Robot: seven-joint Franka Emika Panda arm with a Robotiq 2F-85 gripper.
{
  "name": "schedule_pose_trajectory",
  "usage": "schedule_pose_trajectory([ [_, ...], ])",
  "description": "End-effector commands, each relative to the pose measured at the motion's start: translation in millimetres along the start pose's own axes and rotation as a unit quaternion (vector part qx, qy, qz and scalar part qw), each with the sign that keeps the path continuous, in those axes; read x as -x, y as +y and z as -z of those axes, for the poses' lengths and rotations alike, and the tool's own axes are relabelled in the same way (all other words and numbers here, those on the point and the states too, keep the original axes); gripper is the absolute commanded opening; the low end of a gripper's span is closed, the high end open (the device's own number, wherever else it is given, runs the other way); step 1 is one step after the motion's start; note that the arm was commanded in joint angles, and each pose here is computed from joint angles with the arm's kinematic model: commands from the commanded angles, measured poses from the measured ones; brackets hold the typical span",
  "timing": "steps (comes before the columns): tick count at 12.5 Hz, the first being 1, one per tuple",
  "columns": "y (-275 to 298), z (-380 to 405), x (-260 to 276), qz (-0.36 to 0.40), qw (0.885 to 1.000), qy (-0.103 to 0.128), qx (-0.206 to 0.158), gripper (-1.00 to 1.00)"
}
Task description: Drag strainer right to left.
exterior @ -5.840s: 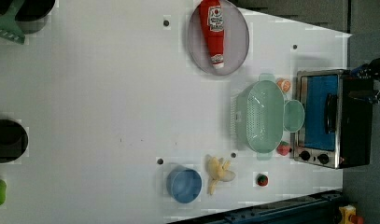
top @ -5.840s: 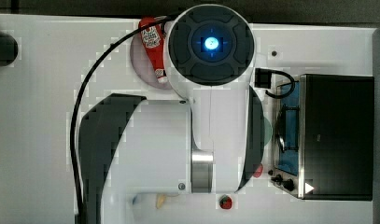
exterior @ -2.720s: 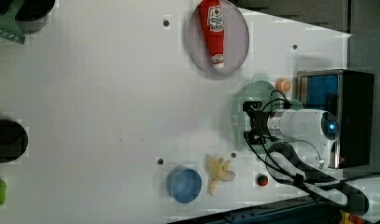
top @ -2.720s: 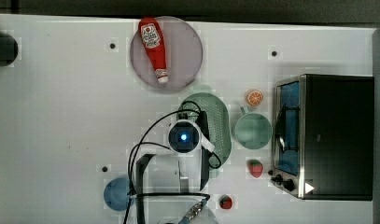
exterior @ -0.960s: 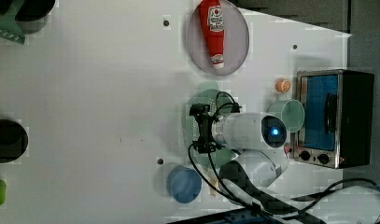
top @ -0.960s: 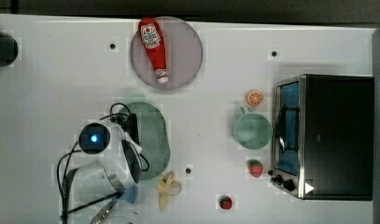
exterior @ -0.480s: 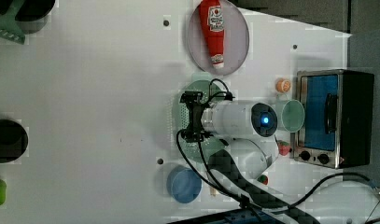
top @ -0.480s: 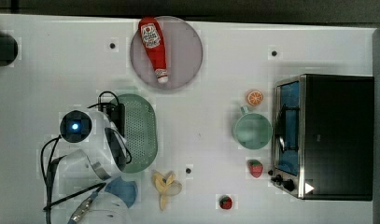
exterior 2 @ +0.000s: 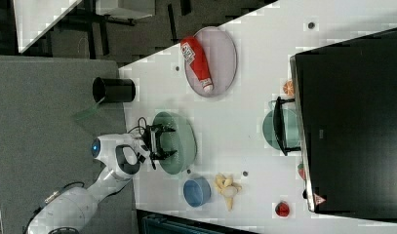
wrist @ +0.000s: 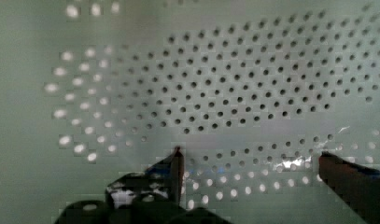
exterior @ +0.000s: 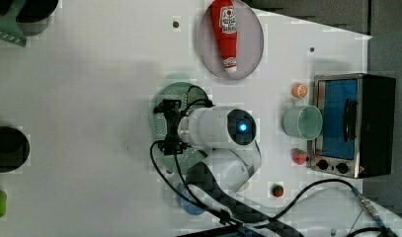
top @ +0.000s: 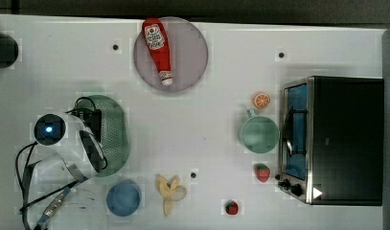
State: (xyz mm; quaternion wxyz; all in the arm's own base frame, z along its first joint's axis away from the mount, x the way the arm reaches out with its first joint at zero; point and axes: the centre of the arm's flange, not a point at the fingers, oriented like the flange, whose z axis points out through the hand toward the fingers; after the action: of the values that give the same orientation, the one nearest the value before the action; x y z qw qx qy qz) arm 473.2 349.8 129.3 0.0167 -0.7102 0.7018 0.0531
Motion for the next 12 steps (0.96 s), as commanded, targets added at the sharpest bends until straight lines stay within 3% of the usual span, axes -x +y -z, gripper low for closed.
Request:
schedule_pose_trajectory([
  [1,7,18,39,-0.010,1.000,-0.011,0.002,1.00],
  [8,10,24,64,-0.025,0.999,-0.023,0.001,1.00],
  [11,6,64,62,0.019,1.000,-0.012,0.007,1.00],
  [12,6,86,55,0.029,0.999,0.002,0.022,1.00],
])
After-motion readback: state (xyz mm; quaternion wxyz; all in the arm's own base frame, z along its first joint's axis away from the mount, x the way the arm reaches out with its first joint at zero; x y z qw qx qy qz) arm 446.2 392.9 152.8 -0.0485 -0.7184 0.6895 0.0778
